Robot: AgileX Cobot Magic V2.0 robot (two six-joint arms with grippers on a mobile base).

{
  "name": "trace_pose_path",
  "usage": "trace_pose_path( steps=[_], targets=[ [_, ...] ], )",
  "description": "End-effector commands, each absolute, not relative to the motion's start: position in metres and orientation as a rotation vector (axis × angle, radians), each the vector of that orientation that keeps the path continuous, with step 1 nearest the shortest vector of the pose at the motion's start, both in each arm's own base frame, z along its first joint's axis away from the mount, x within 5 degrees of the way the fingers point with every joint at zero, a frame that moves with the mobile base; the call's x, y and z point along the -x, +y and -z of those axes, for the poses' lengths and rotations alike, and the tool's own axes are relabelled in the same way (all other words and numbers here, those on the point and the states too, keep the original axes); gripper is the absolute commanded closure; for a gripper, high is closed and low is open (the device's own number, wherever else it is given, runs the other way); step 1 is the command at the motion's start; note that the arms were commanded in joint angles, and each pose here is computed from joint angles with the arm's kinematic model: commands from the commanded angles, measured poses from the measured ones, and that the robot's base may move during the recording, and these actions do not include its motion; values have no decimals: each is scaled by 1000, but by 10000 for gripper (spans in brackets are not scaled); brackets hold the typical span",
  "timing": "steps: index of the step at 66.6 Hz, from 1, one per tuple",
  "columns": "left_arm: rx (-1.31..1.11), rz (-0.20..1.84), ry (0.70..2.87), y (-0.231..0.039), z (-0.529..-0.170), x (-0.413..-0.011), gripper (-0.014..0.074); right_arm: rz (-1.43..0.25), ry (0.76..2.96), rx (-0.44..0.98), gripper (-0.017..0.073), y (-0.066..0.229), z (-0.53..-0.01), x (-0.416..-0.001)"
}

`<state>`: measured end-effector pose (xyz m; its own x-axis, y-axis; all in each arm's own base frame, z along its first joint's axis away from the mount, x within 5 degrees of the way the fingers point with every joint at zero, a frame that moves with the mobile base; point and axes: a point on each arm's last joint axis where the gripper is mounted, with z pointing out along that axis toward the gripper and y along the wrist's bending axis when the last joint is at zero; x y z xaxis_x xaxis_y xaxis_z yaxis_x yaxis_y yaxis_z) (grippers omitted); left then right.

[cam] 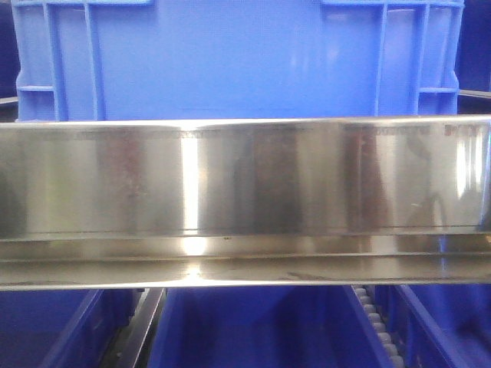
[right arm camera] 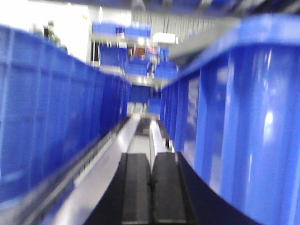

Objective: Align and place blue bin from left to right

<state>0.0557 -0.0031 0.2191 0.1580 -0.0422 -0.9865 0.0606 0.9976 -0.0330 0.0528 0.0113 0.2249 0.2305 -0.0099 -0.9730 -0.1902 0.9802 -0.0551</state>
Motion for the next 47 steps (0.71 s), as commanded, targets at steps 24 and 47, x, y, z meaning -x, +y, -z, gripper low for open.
trace_pose_path(
  steps=[24,47],
  targets=[
    [-19,74,1130,-2,-291,-35,704,-135,1057,149,638,9,-279,-37],
    [-12,69,1227,-1,-359,-27,704,-111,1267,150,638,4,-349,-28]
  ],
)
